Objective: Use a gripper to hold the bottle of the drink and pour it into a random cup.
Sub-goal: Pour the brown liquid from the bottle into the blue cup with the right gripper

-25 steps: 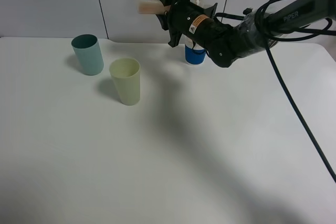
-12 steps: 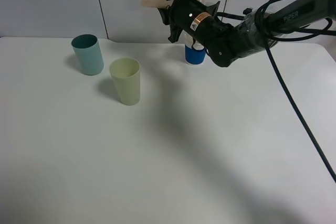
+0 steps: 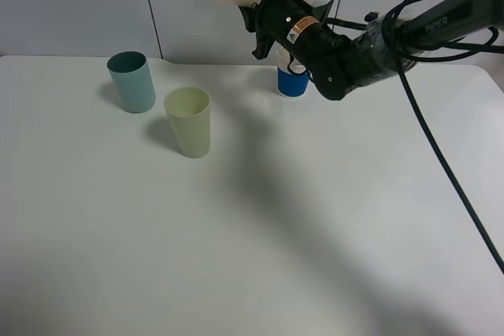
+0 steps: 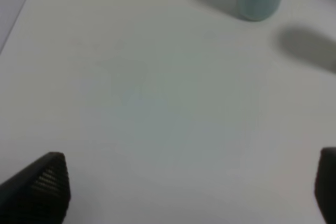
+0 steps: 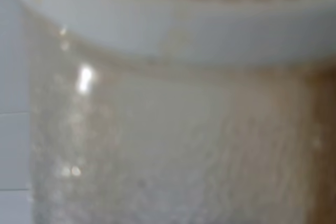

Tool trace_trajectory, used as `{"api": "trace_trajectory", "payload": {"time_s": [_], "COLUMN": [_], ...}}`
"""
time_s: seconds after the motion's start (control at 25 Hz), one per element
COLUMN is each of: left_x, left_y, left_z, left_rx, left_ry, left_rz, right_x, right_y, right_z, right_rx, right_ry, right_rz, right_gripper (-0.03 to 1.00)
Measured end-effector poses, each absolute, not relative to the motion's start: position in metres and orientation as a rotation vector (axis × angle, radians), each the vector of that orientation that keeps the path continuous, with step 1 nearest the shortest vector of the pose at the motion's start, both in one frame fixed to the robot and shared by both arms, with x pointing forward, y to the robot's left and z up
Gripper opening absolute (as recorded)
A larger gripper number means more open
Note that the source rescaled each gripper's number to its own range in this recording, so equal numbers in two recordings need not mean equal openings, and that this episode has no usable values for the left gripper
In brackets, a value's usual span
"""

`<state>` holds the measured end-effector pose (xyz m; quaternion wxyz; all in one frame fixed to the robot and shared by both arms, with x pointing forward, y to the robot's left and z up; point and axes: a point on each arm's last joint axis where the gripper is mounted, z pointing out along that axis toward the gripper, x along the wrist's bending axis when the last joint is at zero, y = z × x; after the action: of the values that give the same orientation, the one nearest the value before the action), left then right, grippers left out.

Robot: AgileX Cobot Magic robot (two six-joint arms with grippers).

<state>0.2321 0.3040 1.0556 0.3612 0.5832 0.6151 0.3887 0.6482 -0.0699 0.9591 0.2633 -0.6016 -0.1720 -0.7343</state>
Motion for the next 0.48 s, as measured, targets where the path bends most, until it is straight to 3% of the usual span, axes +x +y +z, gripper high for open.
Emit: {"api": "trace_trajectory", "payload": {"time_s": [0.48], "left_x": [0.2321], "left_y": [0.304], "left_z": [1.0556], "left_rx": [1.503], "left_ry": [1.585], "left_rz": [1.001], "right_x": [0.6472], "right_y": [-0.0721], "right_z": [0.9669], "right_rx": [-1.535], "right_ry": [-0.415], "right_rz": [-2.043], "right_gripper": [0.0]}}
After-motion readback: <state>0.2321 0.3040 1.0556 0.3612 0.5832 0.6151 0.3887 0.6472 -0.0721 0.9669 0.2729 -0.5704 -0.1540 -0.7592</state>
